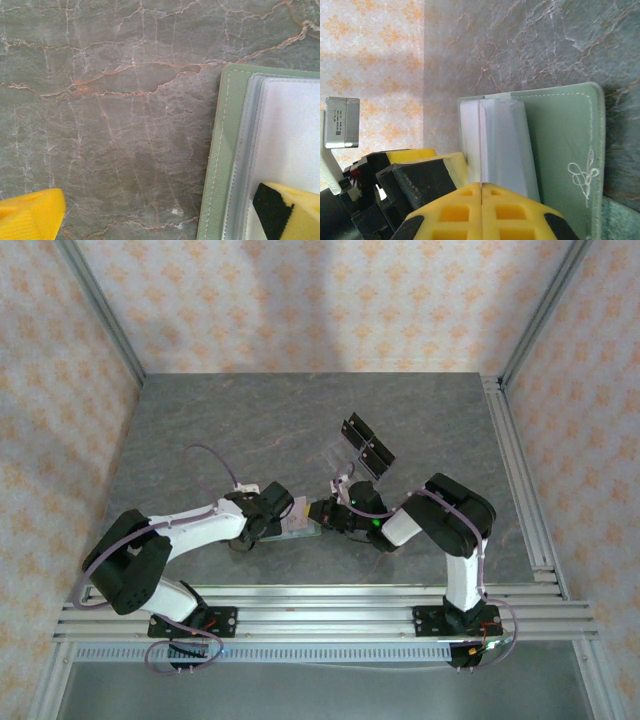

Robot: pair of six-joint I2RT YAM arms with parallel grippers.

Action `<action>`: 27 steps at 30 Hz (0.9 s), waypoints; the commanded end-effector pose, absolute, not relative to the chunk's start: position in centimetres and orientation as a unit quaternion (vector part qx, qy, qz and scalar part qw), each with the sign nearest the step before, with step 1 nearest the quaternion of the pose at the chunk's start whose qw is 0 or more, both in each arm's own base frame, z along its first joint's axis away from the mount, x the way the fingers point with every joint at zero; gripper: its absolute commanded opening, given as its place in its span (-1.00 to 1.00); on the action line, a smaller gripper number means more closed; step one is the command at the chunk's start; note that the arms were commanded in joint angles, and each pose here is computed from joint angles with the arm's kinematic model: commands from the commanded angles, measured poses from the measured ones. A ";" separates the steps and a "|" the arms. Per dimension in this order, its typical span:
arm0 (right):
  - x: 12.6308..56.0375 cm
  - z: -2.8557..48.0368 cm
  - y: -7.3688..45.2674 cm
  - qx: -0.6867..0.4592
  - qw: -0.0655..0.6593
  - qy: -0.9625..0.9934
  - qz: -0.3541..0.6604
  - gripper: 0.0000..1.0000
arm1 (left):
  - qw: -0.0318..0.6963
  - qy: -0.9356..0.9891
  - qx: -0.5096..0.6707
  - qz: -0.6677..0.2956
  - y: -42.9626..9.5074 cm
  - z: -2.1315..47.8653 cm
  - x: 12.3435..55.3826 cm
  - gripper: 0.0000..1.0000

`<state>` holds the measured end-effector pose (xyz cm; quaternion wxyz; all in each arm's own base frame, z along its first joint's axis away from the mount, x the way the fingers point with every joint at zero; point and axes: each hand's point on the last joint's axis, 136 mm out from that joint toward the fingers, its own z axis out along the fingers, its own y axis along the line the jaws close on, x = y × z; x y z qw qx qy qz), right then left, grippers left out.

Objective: Put the credit cards into the card holder

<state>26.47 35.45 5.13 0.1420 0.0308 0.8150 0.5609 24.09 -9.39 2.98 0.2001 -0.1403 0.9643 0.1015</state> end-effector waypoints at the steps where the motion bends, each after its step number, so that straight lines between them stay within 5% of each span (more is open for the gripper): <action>1: 26.6 6.9 36.0 0.011 0.163 0.798 0.580 -1.00 | 0.178 0.966 -0.134 0.135 -8.0 2.1 22.7 0.99; 27: 25.4 3.7 36.9 0.012 0.105 0.804 0.586 -1.00 | 0.178 0.965 -0.136 0.135 -7.9 2.0 22.6 0.99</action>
